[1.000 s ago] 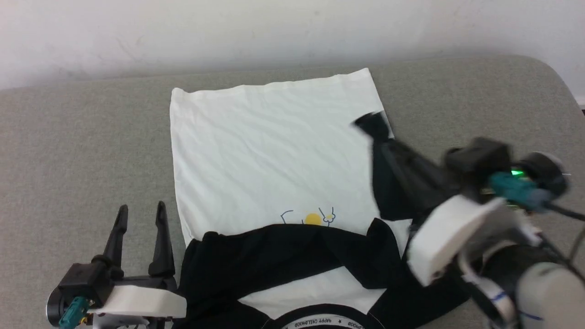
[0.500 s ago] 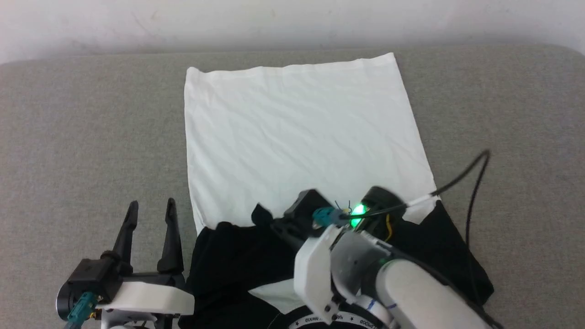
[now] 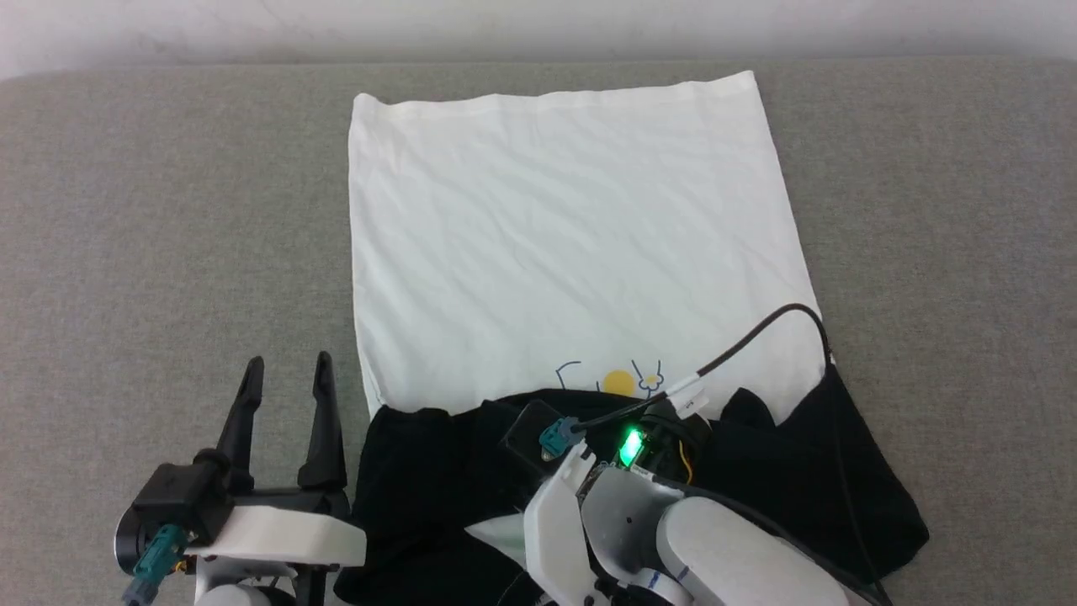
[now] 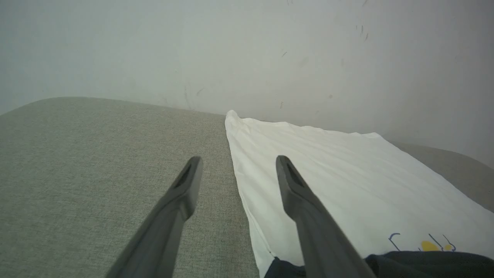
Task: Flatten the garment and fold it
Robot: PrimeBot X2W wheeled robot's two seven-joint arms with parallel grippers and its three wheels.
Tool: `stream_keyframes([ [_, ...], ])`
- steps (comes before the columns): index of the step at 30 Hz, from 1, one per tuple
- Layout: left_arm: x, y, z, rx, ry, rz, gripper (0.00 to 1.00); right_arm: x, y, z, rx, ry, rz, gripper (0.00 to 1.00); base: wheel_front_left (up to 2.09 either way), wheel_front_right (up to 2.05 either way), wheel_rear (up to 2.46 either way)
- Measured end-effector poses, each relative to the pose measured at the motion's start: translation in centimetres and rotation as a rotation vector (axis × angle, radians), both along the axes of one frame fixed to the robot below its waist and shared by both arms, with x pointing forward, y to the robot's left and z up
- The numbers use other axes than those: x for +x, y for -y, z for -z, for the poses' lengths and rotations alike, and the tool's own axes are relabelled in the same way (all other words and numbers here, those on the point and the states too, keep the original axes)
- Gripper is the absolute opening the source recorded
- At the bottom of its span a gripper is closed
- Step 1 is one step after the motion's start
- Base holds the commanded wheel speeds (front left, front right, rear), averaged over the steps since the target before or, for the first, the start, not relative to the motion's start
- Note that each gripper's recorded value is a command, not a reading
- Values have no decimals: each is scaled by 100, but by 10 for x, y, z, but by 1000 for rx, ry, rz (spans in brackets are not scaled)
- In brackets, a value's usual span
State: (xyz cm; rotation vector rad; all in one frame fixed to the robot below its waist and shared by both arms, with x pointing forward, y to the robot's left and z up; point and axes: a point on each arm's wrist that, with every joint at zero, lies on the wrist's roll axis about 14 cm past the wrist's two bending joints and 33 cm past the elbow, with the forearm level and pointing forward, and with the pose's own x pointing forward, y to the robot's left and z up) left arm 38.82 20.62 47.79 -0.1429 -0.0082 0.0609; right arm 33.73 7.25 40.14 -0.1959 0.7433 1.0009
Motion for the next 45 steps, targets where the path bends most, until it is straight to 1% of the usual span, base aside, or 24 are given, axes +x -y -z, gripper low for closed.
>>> stream_keyframes([
  [1,0,0,-1,0,3,1,100,0,0,-2,9,-2,4,100,0,0,0],
  [3,0,1,-2,1,8,-3,100,6,-1,-11,49,9,26,100,0,0,0],
  [5,1,2,-5,1,16,1,100,16,-1,-29,112,49,62,100,0,0,0],
  [9,1,5,-12,6,38,12,100,39,8,-73,279,152,176,100,0,0,0],
  [12,1,8,-18,19,44,33,100,51,30,-100,368,233,285,100,0,0,0],
  [15,7,14,-21,35,31,72,100,62,64,-116,403,322,410,100,0,0,0],
  [19,30,23,-31,67,23,146,100,71,117,-129,384,440,572,100,0,0,0],
  [23,69,28,-42,113,-22,215,100,80,166,-141,347,572,703,100,0,0,0],
  [26,104,30,-48,152,-64,249,100,84,192,-139,333,615,780,100,0,0,0],
  [31,157,25,-44,198,-161,268,100,91,219,-124,313,613,864,100,0,0,0],
  [36,200,19,-22,211,-297,264,100,97,234,-102,290,578,914,100,0,0,0],
  [41,230,9,12,242,-468,252,100,104,247,-83,273,552,956,100,0,0,0],
  [45,248,2,37,238,-580,216,100,107,255,-66,246,524,979,100,0,0,0],
])
